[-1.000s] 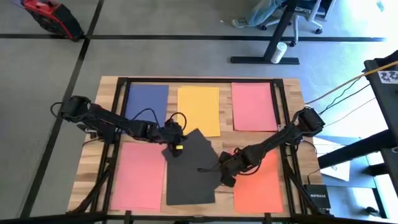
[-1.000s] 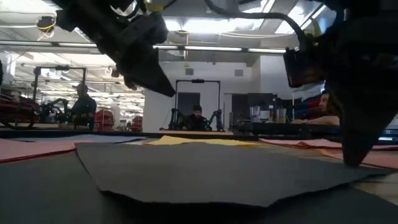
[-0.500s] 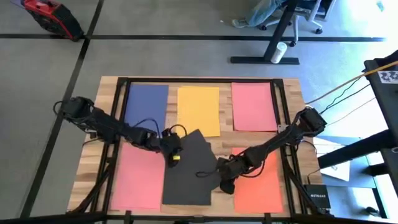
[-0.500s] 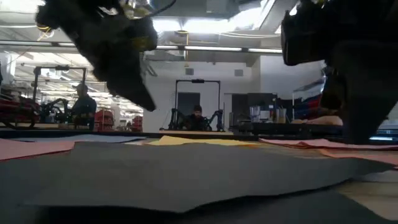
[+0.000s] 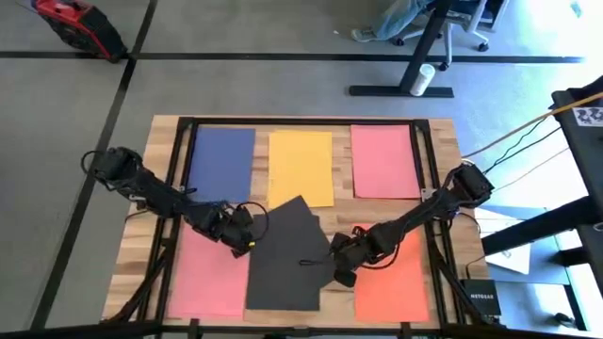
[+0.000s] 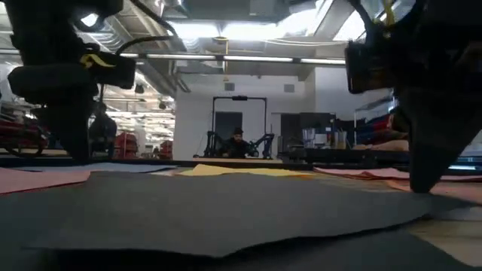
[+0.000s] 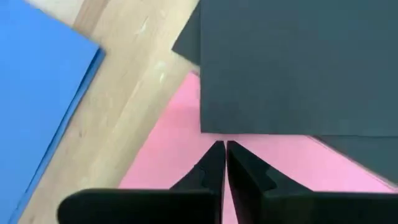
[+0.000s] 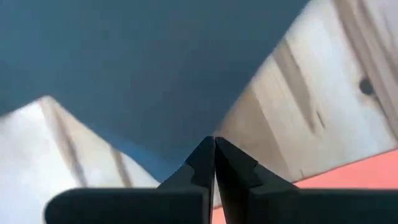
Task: Organize paper
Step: Stack the black paper on top of the other black paper
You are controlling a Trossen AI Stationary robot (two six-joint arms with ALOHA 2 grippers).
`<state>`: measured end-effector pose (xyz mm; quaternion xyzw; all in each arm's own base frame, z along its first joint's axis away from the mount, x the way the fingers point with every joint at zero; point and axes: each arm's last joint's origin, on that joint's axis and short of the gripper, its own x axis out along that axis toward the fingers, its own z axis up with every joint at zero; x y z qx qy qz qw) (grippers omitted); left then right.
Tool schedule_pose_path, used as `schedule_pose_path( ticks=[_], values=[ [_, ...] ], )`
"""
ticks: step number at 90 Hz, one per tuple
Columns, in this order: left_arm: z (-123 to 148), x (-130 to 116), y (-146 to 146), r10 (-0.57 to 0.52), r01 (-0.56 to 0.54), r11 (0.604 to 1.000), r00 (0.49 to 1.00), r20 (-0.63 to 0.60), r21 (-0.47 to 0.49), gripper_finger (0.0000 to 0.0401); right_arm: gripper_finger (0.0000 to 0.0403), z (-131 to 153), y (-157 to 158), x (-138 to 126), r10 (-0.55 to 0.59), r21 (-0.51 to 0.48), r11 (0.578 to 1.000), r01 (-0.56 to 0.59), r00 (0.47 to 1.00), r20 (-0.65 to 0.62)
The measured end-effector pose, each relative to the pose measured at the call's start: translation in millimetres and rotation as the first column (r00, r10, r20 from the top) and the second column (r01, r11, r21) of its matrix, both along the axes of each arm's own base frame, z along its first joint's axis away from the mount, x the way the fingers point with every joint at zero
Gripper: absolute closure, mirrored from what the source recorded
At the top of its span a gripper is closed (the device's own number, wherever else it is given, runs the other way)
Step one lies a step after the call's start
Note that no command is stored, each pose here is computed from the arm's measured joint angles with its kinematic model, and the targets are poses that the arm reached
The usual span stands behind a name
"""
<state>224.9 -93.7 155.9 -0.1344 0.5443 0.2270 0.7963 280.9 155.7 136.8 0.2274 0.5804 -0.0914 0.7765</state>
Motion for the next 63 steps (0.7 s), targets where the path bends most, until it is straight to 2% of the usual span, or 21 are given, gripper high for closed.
schedule_pose_path(
  ticks=[15,31,50,63],
  values=[
    [3,10,-5,-0.03,0.035,0.998,0.994,0.106,-0.044,0.0401,0.0403,-11,7,8,0.028,0.09,0.996,-0.028,1.0,0.005],
    [7,15,-19,-0.086,0.11,0.987,0.978,0.191,-0.119,0.0401,0.0403,-15,10,11,0.039,0.126,0.991,-0.041,0.999,0.015],
    [10,9,-47,-0.172,0.226,0.951,0.954,0.247,-0.212,0.0401,0.0403,-10,14,14,0.073,0.217,0.973,-0.082,0.996,0.049],
    [2,4,-63,-0.189,0.245,0.938,0.954,0.231,-0.245,0.0401,0.0403,-7,20,15,0.105,0.256,0.959,-0.122,0.991,0.08]
  ],
)
